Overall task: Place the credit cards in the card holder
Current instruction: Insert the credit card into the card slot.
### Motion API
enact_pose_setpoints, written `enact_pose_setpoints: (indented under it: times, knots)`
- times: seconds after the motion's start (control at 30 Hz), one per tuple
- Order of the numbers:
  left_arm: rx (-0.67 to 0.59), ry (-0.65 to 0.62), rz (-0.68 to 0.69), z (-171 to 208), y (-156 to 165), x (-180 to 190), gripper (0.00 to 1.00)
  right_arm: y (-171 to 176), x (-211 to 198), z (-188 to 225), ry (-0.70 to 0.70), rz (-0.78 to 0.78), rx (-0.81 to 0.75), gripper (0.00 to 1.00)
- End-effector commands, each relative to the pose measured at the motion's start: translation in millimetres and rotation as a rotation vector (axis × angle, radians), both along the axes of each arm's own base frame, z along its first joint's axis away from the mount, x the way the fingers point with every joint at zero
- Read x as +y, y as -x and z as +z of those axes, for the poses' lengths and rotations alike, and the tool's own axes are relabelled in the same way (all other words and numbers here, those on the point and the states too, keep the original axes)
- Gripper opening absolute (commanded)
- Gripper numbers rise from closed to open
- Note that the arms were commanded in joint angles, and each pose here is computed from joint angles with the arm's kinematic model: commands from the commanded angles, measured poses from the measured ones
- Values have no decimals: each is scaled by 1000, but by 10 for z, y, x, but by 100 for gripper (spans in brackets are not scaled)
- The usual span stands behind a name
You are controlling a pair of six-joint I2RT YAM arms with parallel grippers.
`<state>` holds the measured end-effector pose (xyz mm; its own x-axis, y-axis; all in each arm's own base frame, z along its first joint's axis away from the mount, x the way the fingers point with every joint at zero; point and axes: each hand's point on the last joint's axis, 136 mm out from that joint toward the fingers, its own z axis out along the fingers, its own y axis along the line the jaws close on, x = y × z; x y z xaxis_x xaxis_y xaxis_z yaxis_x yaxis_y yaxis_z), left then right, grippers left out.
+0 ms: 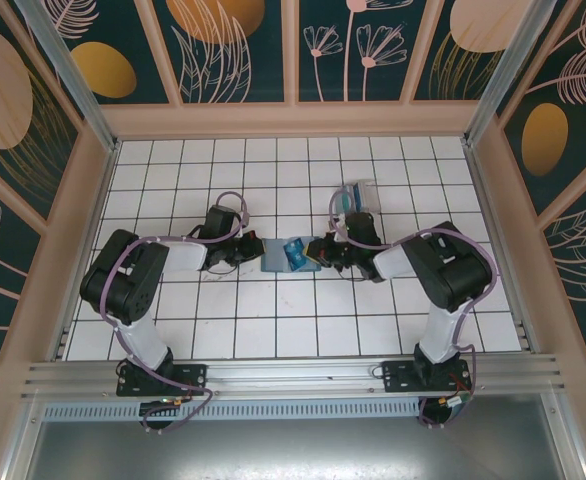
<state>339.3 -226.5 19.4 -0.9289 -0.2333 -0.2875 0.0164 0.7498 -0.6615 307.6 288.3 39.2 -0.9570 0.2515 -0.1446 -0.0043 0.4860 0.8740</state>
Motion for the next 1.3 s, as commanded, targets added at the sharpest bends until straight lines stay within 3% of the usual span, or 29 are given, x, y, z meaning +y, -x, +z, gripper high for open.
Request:
enact_pose_setpoints:
  times: [0.0,0.63,1.1,1.17,1.27]
  knots:
    - [33,-1,-3,-113,57,15,4,31,83,-55,-9,-34,10,0]
    - [49,7,15,-152,97,33,2,-26,86,-28,28,-184,-82,0]
    - [74,-2,76,-187,99,105,0,137,263,-80,-24,-177,45,1]
    - [75,7,86,-157,89,97,0,180,269,-69,-19,-159,53,4]
    - [58,3,104,-103,69,128,0,219,240,-58,20,-134,36,18]
